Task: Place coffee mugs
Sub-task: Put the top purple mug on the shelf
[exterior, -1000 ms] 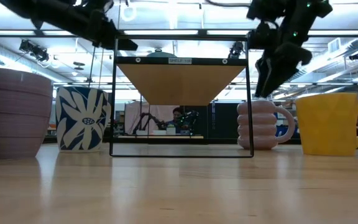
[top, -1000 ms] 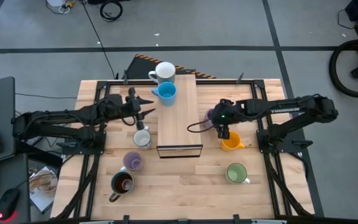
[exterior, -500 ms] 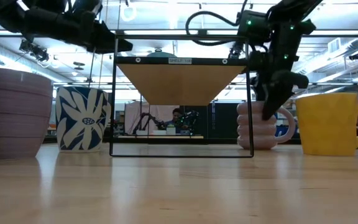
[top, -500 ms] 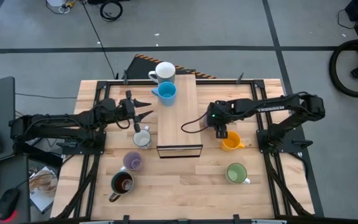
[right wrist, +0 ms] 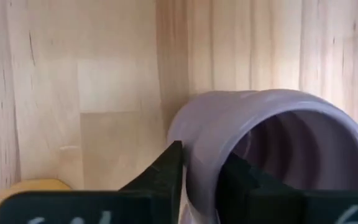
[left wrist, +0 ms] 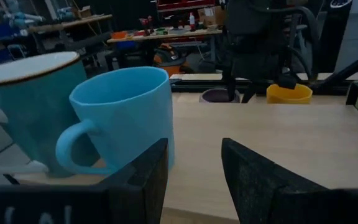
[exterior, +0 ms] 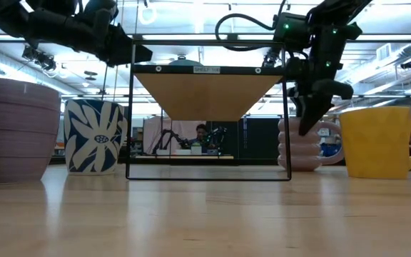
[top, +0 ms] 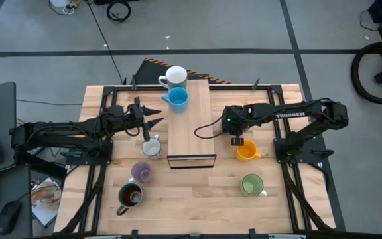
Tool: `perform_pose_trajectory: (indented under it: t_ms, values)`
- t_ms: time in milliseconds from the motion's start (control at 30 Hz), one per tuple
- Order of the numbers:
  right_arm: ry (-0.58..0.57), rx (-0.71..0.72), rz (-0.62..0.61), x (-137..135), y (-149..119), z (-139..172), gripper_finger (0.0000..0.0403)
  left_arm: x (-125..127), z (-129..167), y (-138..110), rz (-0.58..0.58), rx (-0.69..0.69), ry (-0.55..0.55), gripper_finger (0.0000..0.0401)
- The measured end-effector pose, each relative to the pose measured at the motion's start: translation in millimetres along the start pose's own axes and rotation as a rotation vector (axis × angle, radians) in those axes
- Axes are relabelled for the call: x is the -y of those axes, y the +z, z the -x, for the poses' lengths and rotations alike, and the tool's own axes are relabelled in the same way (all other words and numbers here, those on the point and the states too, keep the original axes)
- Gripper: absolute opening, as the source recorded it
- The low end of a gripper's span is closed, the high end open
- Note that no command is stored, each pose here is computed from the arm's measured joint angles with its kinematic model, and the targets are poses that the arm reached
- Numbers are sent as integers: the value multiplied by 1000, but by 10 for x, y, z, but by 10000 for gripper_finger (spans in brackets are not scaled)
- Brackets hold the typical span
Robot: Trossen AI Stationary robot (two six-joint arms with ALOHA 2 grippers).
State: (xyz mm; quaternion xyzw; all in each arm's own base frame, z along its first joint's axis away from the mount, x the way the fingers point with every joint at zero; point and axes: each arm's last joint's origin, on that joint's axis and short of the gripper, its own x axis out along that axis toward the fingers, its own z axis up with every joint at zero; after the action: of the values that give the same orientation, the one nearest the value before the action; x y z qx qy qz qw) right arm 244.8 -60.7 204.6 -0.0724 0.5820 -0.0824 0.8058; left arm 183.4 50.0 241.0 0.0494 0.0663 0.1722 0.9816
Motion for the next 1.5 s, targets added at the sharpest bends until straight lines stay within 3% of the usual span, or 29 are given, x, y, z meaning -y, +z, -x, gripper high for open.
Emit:
perform_pose_trajectory:
  t_ms: [200,633,867,1500]
  values:
    - [8,-10,-13,52,-24,-8,45,2,0,-16,14,-16,-2,155]
    - [-21,-12,59,191,83,180,46,2,0,-19,13,-20,-2,155]
    - [-55,-39,105,285,221,512,45,2,0,-18,14,-19,-2,155]
    - [-183,197,279,544,711,1353,48,3,0,-24,35,-26,-2,155]
